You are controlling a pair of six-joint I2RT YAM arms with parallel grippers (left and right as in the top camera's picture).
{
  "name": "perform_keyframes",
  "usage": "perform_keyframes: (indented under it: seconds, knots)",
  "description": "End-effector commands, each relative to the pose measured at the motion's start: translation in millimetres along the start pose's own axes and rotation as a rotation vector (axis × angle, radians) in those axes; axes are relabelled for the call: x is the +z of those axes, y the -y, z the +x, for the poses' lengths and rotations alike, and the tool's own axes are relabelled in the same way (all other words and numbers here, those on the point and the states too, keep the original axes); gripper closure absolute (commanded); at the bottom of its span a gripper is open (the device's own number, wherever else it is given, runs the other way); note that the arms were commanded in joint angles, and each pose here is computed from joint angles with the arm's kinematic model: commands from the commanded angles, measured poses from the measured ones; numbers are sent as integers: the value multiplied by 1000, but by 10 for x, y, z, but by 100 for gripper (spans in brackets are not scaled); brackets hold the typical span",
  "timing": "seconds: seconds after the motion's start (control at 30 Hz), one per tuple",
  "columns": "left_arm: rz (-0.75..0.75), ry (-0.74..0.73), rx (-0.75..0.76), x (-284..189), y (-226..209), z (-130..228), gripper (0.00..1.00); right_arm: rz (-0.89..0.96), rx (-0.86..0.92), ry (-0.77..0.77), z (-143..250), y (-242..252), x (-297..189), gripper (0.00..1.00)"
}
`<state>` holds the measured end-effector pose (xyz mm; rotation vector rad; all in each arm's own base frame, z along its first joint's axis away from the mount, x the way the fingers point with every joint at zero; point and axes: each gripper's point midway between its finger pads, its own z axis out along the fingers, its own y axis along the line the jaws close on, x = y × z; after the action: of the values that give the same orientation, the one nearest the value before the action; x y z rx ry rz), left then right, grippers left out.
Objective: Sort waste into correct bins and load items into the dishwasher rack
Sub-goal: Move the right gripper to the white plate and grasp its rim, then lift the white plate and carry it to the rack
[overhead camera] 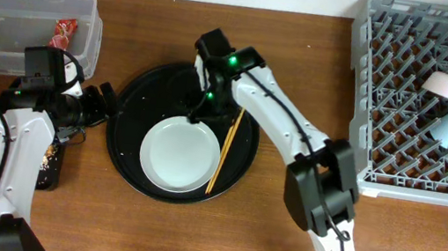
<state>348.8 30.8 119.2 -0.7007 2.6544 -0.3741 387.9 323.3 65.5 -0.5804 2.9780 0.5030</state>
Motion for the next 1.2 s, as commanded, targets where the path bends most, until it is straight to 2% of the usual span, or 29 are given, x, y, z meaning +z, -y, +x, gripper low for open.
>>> perform_keyframes:
  seconds: [0.0, 0.2, 0.5, 0.8, 1.03, 1.17]
  knots:
    - [-3, -2, 17, 13, -1, 3, 1, 53, -19, -41, 96, 25, 225, 35]
    - [-3, -2, 17, 13, -1, 3, 1, 137, -59, -59, 174, 79, 330, 40]
    - [-3, -2, 17, 13, -1, 3, 1, 218, -94, -84, 259, 260, 439, 40]
    - [-3, -2, 17, 13, -1, 3, 1, 219, -92, -89, 285, 282, 492, 55]
    - [-3, -2, 17, 13, -1, 3, 1, 220, -87, -93, 301, 289, 503, 76]
    - [-3, -2, 17, 13, -1, 3, 1, 209, -79, -96, 308, 270, 505, 82]
